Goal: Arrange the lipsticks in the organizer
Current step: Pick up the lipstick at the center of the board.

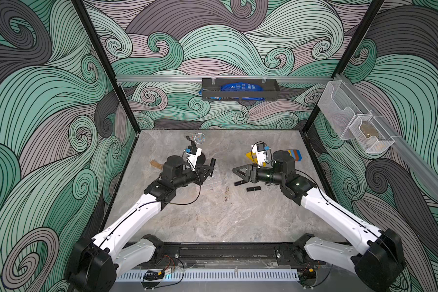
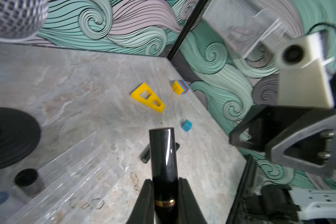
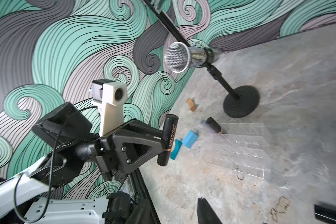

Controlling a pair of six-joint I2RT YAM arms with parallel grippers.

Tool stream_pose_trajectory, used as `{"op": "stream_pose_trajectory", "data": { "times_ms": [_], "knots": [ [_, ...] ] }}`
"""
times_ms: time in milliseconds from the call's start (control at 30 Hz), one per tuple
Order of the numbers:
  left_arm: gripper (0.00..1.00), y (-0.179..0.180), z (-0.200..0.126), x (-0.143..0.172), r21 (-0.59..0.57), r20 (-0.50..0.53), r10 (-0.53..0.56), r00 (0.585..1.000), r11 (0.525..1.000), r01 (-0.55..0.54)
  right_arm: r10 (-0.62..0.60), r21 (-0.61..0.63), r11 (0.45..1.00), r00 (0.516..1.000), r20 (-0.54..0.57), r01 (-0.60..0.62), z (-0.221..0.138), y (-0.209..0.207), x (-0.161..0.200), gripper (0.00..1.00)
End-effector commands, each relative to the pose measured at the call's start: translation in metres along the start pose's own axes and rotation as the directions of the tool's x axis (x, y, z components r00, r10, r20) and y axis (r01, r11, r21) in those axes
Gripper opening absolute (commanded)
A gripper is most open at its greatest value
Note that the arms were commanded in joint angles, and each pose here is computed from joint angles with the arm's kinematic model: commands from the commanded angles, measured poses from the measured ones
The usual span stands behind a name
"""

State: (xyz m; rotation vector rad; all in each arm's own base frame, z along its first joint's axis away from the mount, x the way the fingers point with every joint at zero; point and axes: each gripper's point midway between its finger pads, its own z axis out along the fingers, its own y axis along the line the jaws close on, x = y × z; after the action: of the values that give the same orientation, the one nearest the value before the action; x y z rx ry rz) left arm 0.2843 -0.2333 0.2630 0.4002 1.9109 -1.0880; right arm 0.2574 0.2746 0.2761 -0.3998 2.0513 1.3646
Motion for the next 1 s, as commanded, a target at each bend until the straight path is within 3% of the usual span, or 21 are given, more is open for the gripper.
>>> {"op": "stream_pose_trajectory", "data": {
  "times_ms": [0,133,400,767,967],
  "knots": [
    [0.12,-0.052,-0.011,-0.024,0.270,0.067,0.021,0.998,0.962,-0.038,-0.108,-0.133,0.985,0.994,0.024,0.110,-0.008,0.038,-0.008,0.46],
    [0.12,-0.063,-0.013,-0.023,0.345,0.073,0.033,0.997,0.937,-0.056,-0.147,-0.182,0.970,0.986,0.083,0.160,-0.013,0.060,-0.016,0.48],
    [0.12,-0.084,-0.013,-0.019,0.502,0.037,0.045,0.998,0.863,-0.057,-0.065,-0.225,0.971,0.995,0.075,0.080,-0.004,0.066,-0.026,0.49],
    [0.09,-0.092,-0.012,-0.015,0.572,0.031,0.025,0.999,0.819,-0.038,-0.041,-0.205,0.977,0.997,0.063,0.053,0.007,0.061,-0.034,0.45],
    [0.08,-0.090,-0.006,-0.015,0.593,0.021,-0.002,1.000,0.805,-0.011,-0.001,-0.234,0.972,0.999,0.053,0.013,0.015,0.061,-0.037,0.37]
  ]
}}
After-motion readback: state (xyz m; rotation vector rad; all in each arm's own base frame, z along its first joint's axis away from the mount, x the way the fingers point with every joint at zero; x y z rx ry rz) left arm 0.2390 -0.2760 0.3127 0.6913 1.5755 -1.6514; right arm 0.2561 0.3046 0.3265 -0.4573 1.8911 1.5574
